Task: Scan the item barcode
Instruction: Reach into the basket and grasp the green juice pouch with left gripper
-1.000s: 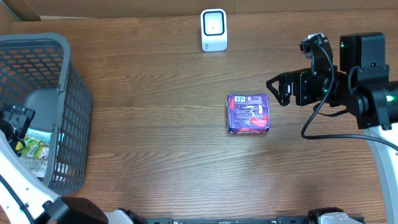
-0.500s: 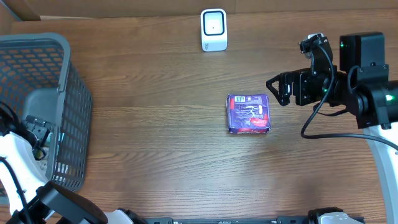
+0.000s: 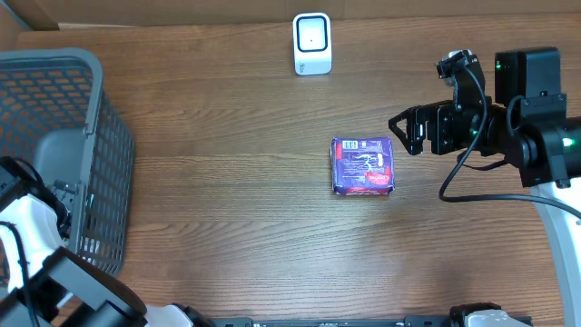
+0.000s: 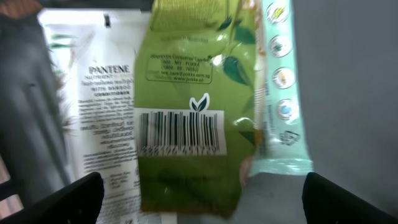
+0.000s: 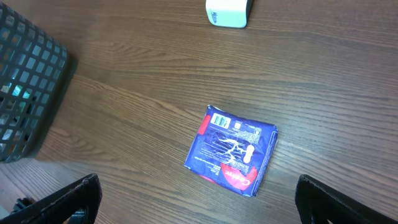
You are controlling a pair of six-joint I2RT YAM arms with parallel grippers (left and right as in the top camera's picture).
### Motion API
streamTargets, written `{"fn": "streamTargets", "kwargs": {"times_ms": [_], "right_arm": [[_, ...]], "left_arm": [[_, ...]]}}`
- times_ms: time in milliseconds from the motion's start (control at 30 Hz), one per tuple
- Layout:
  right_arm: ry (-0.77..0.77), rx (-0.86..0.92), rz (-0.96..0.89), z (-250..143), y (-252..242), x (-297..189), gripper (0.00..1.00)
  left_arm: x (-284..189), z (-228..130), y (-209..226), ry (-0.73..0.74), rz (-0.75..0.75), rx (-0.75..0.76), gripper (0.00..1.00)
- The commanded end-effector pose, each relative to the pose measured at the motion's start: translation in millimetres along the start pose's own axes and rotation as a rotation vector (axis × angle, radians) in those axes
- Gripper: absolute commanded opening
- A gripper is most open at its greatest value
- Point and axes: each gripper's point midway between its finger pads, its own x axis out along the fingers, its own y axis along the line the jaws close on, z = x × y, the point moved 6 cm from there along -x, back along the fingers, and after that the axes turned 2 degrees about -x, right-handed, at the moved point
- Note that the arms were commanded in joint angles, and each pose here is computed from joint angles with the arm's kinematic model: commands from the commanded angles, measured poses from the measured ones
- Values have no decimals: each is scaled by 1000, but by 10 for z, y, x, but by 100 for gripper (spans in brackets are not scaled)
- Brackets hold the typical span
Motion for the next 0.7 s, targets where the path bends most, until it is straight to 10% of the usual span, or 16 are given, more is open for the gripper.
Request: {"fn": "streamTargets", "kwargs": {"times_ms": [0, 100, 433, 667], "right_arm": [[-14, -10, 7, 39, 30, -29, 100], [-11, -8, 7, 33, 30, -29, 100], [-8, -7, -8, 28, 13, -29, 100], [-8, -7, -8, 28, 13, -29, 100]], "left_arm": [[128, -38, 34, 26, 40, 21, 75], [130, -35, 33, 25, 42, 21, 47], [-165, 208, -80, -13, -9, 15, 4], [-537, 357, -163, -3, -23, 31, 4]]}}
